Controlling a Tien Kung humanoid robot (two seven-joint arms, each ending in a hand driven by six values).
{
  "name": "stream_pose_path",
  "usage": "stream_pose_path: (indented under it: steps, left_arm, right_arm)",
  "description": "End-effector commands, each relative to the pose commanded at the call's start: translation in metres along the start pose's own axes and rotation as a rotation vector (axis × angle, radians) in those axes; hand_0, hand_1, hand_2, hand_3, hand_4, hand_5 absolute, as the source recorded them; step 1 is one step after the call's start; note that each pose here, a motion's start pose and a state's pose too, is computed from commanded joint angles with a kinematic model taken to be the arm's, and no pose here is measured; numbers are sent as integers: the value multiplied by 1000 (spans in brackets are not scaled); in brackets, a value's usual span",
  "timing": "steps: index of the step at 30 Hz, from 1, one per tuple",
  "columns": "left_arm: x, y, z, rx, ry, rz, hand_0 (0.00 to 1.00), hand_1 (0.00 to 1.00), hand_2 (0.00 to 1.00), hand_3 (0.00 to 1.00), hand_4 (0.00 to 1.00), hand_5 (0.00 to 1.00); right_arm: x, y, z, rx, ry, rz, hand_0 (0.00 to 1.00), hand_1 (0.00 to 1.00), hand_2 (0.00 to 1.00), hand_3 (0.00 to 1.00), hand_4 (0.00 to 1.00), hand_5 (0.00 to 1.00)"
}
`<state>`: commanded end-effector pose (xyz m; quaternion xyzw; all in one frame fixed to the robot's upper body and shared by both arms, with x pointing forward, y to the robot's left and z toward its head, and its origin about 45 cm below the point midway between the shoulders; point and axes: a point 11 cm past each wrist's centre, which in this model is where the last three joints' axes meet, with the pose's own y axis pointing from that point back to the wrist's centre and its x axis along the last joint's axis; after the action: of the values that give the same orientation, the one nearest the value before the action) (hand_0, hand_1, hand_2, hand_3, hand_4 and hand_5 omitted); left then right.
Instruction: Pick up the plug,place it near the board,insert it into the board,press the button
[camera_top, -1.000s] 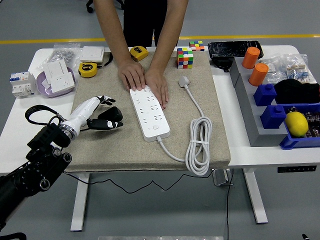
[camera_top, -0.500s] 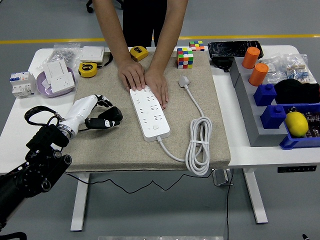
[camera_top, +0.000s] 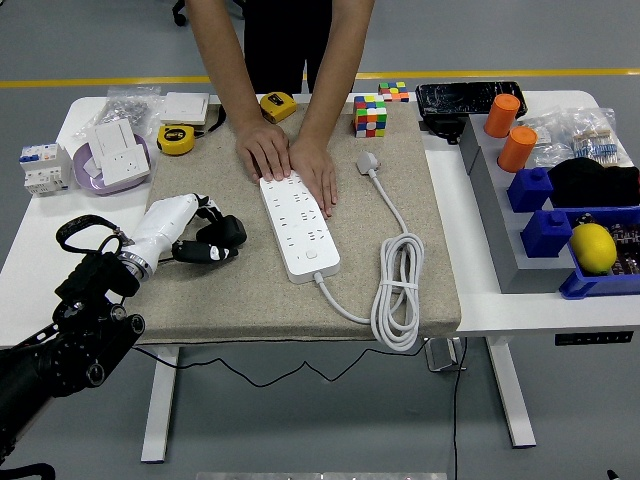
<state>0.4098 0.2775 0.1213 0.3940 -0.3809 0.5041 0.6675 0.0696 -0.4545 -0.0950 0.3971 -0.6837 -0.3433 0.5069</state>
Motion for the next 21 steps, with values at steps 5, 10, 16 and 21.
stream_pose_path:
  steps: [5,10,16,21]
  left_arm:
    - [3,-1,0,-7,-33,16,479,500,472,495,828,264]
    - [5,-2,1,-8,-53,21,449,438,433,449,689,226]
    - [4,-2,0,-5,-64,11,430,419,418,441,624,180]
    - [7,-2,3,-10,-45,13,430,415,414,440,612,167]
  right_arm:
    - [0,0,-1,2,-4,0,998,908,843,862,998,963]
    - [0,0,-1,3,-7,1,998,908,842,861,998,961]
    - [0,0,-2,5,-9,1,998,908,841,859,998,959]
    - [0,0,-3,5,-9,3,998,908,841,859,998,959]
